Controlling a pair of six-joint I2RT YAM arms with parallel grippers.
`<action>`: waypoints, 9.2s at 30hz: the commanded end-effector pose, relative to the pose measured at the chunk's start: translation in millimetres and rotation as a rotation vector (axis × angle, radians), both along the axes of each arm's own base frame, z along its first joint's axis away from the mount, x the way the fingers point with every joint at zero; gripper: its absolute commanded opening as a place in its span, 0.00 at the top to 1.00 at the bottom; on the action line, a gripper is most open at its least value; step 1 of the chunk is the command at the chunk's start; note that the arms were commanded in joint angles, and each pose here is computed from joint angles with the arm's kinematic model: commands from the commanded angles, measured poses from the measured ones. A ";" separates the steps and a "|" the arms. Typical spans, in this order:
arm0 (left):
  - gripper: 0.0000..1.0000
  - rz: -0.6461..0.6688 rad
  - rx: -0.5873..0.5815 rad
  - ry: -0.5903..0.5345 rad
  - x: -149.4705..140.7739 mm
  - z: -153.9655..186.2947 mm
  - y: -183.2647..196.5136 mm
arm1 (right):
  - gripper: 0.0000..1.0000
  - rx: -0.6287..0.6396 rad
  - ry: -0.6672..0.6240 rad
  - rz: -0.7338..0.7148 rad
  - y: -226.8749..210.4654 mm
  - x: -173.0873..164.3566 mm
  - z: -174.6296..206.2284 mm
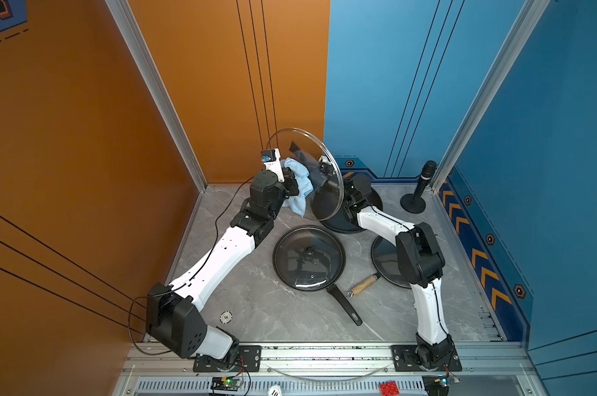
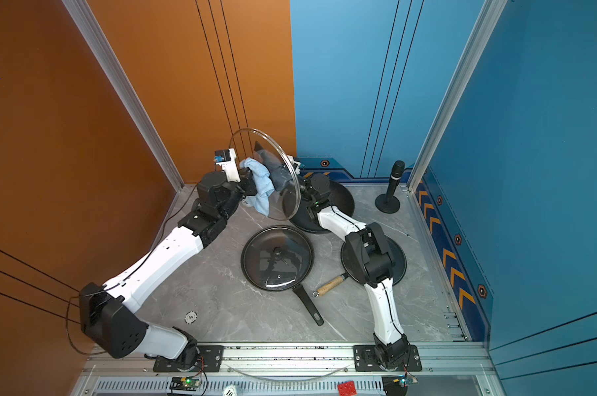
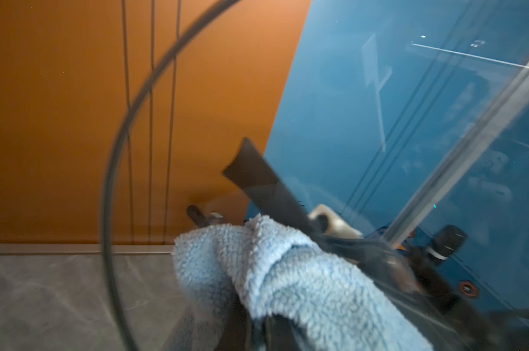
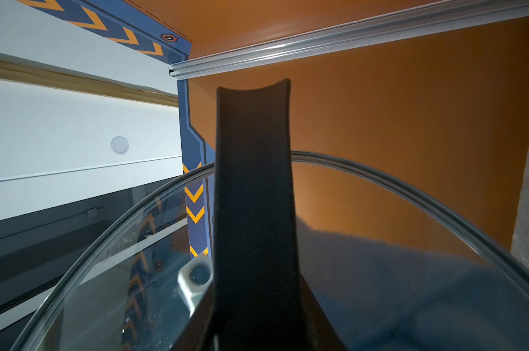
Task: Wipe the pot lid with a cloth
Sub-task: Wipe the pot lid.
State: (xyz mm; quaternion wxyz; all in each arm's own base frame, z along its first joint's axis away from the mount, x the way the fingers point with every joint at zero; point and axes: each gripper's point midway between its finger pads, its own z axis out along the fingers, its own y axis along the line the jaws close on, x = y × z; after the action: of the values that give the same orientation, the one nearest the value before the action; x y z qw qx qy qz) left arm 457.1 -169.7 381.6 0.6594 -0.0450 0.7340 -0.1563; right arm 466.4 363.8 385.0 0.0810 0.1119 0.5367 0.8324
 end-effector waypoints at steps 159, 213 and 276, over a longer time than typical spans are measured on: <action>1.00 -0.669 0.053 0.233 -40.2 -56.6 -175.0 | 0.96 0.059 -0.316 -0.175 -72.6 -10.6 99.4; 1.00 -0.008 -0.027 0.147 36.8 -53.7 11.4 | 0.96 0.125 -0.349 -0.124 -65.8 -24.8 106.8; 1.00 -0.717 -0.018 -0.081 -79.7 39.0 -179.5 | 0.96 0.155 -0.383 -0.083 -27.6 -8.1 133.7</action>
State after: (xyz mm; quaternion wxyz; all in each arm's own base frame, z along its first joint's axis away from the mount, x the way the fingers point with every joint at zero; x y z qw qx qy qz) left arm 378.1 -317.8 463.4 0.6485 0.1768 0.6441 -0.3652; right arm 499.6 358.0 434.8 0.1622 0.0409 0.5152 0.8406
